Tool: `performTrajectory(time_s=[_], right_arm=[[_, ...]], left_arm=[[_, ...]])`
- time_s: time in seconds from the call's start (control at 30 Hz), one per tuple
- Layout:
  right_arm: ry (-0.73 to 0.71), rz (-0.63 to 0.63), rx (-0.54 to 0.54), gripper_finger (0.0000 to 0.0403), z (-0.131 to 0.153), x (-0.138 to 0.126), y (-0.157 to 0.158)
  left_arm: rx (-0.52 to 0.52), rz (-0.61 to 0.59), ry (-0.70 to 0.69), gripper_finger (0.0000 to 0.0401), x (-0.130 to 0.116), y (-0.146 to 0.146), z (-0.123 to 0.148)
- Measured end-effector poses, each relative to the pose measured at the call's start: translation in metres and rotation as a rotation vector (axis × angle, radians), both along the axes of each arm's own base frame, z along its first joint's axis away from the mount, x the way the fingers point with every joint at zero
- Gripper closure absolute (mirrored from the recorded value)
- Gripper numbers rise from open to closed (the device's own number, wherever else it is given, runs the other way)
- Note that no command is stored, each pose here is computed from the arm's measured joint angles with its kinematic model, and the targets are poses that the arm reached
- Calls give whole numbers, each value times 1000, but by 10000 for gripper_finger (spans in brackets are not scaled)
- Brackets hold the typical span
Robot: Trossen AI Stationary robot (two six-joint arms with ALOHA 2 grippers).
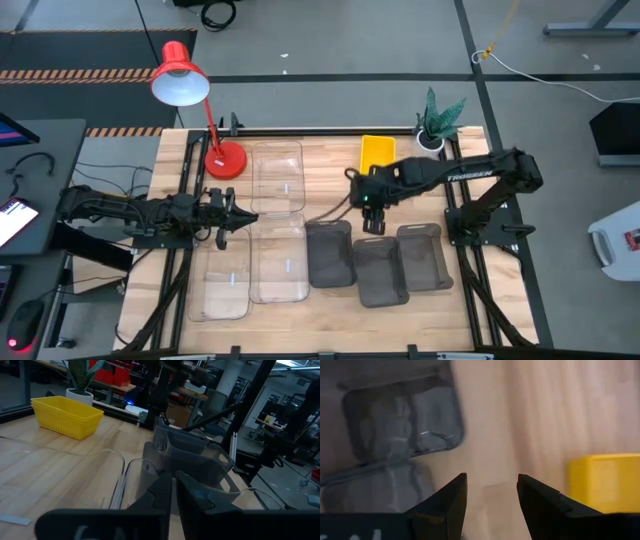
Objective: Stack baskets by color
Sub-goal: Stack the middle black bin on the right black bin
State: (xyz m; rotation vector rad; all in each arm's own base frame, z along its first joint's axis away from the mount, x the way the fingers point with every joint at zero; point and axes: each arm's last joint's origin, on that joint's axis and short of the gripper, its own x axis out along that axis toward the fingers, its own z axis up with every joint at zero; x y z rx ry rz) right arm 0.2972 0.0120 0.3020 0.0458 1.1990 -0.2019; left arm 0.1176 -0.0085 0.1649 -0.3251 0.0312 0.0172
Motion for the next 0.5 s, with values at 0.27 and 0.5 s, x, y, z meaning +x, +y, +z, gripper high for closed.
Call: performTrajectory(time_s=[0.27, 0.5], right_arm=[[71, 35, 73, 225, -34, 1, 30], [111, 42, 92, 225, -56, -4, 43]], left_arm=[[0, 0, 0, 372, 0, 0, 0], [0, 0, 1, 365, 0, 0, 0]])
